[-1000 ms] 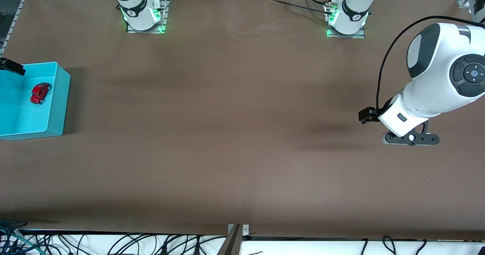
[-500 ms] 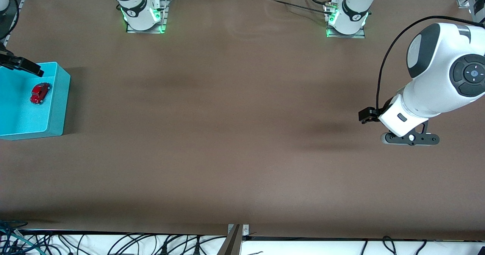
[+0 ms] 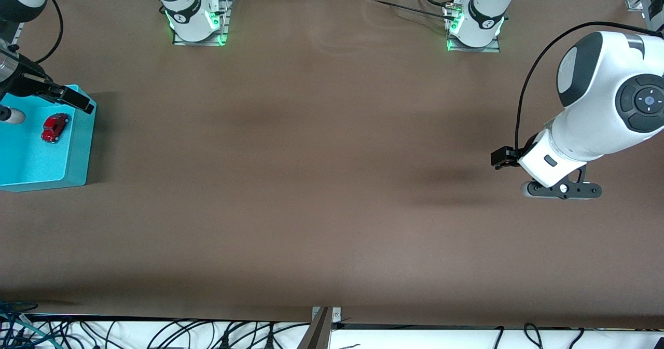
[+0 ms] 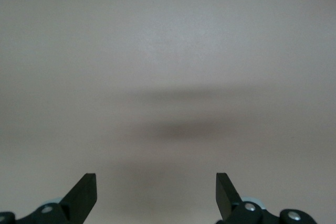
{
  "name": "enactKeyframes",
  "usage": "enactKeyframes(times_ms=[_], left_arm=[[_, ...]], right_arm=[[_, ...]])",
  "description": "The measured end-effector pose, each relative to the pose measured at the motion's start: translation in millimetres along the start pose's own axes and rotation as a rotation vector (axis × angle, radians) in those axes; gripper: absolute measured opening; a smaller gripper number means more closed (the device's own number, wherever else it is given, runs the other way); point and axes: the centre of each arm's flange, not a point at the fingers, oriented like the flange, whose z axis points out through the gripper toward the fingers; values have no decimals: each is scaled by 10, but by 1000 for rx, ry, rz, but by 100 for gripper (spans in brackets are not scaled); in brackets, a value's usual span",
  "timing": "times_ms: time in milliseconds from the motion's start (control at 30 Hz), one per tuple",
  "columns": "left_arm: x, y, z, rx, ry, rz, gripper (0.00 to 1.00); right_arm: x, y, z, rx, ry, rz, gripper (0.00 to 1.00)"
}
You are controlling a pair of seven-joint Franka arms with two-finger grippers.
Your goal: Wind red beetle toy and store in blue box
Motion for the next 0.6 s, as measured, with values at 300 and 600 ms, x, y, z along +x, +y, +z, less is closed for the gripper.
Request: enactKeyframes(times_ms=[300, 600], left_arm=[[0, 0, 0, 0, 0, 0, 100], [0, 0, 0, 0, 0, 0, 100]], right_arm=[[-22, -164, -95, 3, 17, -18, 100], [-24, -182, -84, 1, 13, -35, 100]])
